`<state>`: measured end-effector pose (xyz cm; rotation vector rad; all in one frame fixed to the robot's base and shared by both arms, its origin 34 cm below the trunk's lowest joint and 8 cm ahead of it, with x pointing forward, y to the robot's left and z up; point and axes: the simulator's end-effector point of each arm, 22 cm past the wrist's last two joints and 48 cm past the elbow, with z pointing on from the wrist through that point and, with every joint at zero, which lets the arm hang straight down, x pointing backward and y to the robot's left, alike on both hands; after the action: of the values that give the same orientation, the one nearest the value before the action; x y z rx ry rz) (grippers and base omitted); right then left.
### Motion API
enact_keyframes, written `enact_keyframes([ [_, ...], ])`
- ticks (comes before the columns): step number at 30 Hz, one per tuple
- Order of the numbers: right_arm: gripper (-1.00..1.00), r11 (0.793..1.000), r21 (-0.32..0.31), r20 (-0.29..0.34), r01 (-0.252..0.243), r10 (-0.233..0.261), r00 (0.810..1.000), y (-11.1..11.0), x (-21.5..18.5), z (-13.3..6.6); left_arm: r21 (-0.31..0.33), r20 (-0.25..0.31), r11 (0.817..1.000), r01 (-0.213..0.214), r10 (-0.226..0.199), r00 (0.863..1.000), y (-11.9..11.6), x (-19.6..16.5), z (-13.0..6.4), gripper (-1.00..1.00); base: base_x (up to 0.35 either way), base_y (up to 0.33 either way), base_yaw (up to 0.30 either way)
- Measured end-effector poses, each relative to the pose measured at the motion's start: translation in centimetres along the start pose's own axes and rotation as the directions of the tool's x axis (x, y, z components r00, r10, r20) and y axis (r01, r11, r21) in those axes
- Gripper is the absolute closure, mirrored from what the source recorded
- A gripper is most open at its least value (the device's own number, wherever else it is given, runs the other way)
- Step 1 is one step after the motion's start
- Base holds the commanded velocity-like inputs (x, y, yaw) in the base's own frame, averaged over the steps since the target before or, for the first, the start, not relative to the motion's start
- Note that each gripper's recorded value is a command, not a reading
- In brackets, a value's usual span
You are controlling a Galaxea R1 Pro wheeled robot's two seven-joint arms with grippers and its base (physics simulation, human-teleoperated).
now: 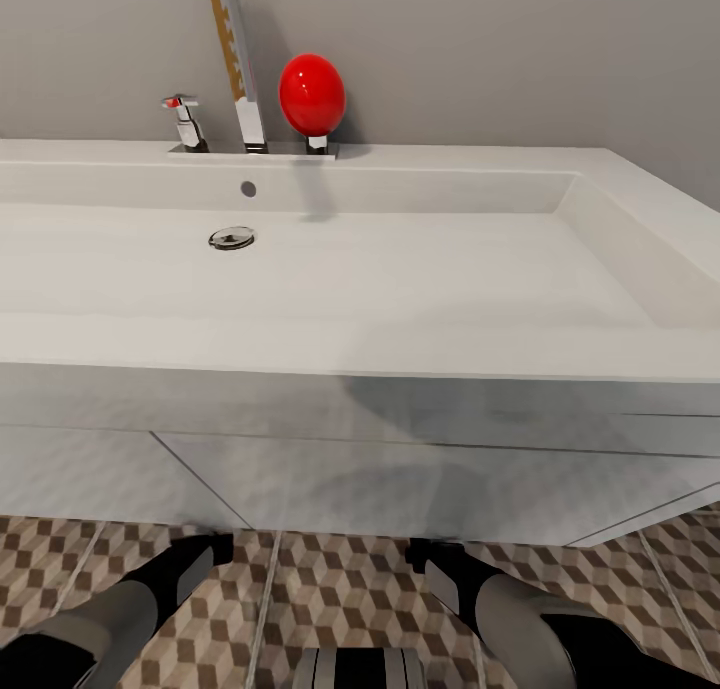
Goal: Take the four mousetraps from the cabinet in the bathroom and place them on the bathroom floor. Make sure all four end up on the same floor surface, and ensure that at least two of them are either under or directly next to the same bathroom sink.
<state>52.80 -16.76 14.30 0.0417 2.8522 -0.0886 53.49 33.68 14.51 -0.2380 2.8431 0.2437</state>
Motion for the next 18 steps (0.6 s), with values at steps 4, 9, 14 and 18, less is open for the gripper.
enact_keyframes([
  [4,1.0,1.0,0.0,0.0,0.0,0.0,1.0,0.0,0.0,0.0,0.002,-0.003,1.0,0.0,0.0,1.0,-0.1,0.1,0.0,1.0,0.0,0.0,0.0],
  [9,1.0,1.0,0.0,0.0,0.0,0.0,1.0,0.0,0.0,0.0,0.032,-0.005,0.999,-0.003,0.004,1.0,-1.5,0.3,-0.1,1.0,0.0,0.0,0.0],
  [14,1.0,1.0,0.0,0.0,0.0,0.0,1.0,0.0,0.0,0.0,0.048,-0.002,0.998,-0.028,0.028,1.0,-2.4,0.4,-0.2,1.0,0.0,0.0,0.0],
  [18,1.0,1.0,0.0,0.0,0.0,0.0,1.0,0.0,0.0,0.0,0.048,0.001,0.998,-0.038,0.038,0.999,-2.4,0.3,-0.2,1.0,0.0,0.0,0.0],
])
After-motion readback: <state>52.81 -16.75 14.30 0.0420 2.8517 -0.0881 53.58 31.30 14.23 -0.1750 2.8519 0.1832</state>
